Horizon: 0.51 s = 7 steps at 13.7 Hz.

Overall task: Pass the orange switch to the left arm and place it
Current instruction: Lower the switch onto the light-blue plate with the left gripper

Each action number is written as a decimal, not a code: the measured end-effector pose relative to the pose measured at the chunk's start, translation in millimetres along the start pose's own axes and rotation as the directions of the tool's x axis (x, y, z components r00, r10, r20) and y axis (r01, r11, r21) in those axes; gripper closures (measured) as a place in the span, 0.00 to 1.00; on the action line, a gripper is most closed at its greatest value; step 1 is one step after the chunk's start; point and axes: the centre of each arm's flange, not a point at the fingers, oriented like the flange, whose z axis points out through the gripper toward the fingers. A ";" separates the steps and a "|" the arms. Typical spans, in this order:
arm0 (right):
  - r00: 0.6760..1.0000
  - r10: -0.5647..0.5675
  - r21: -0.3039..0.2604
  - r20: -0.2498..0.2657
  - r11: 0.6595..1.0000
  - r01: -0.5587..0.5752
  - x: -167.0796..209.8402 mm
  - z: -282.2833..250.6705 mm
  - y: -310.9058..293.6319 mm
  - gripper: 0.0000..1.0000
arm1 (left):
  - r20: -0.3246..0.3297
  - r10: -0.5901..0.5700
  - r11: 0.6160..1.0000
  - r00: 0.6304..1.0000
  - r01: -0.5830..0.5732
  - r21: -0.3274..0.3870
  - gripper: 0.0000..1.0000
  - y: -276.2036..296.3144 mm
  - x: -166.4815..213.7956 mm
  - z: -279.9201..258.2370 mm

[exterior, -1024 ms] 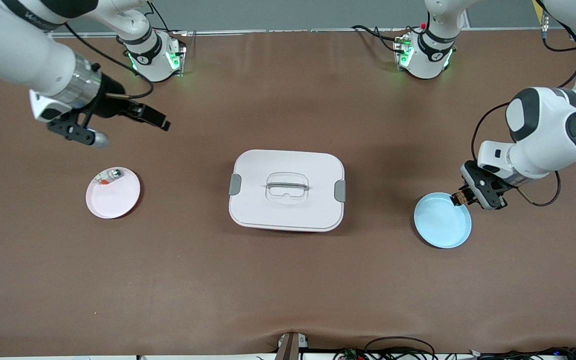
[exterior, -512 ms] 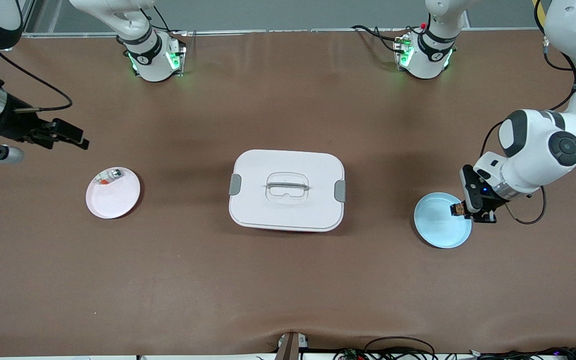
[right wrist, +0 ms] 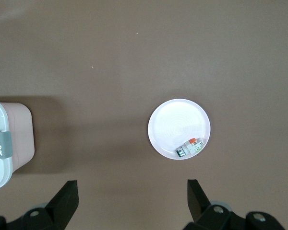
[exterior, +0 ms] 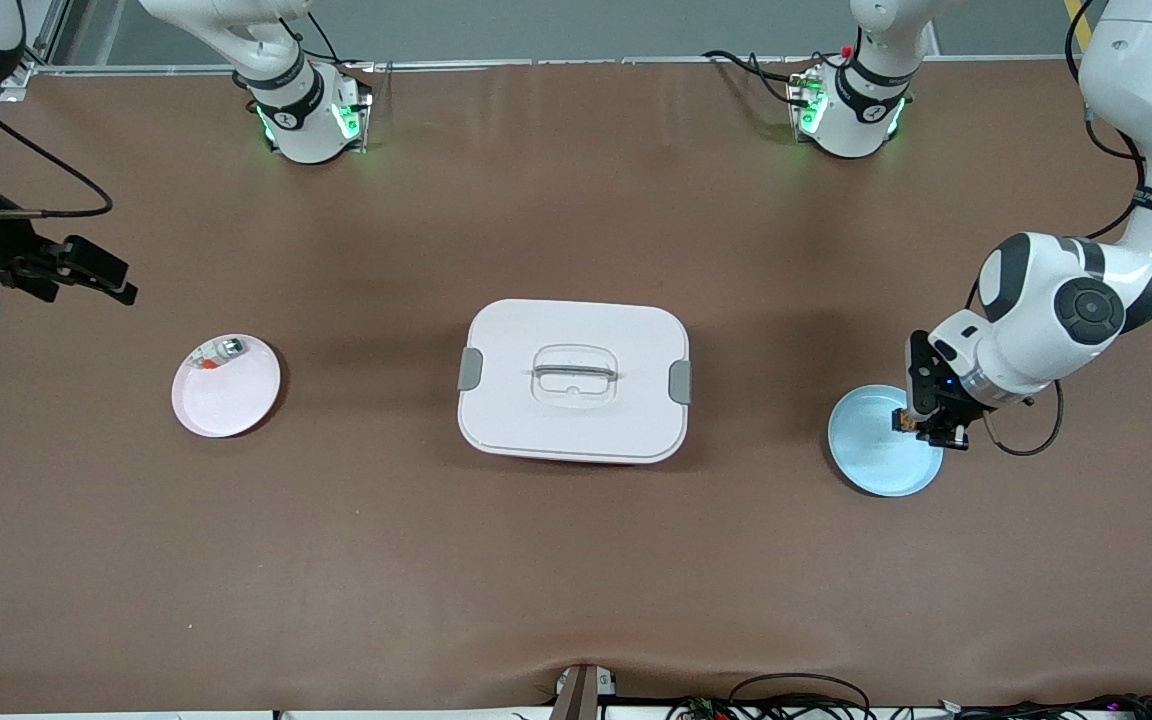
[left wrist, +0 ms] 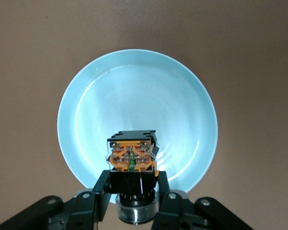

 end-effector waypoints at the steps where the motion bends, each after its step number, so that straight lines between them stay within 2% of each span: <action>1: 1.000 0.004 0.000 -0.005 1.000 -0.004 0.5 -2.5 2.4 0.00 | 0.000 0.015 1.000 1.000 -0.015 0.013 0.57 -0.6 1.2 5.5; 7: 0.999 0.019 0.001 -0.034 1.000 -0.019 2.6 -16.3 10.5 0.00 | -0.016 0.067 0.997 0.998 -0.067 0.048 0.57 0.3 7.4 36.5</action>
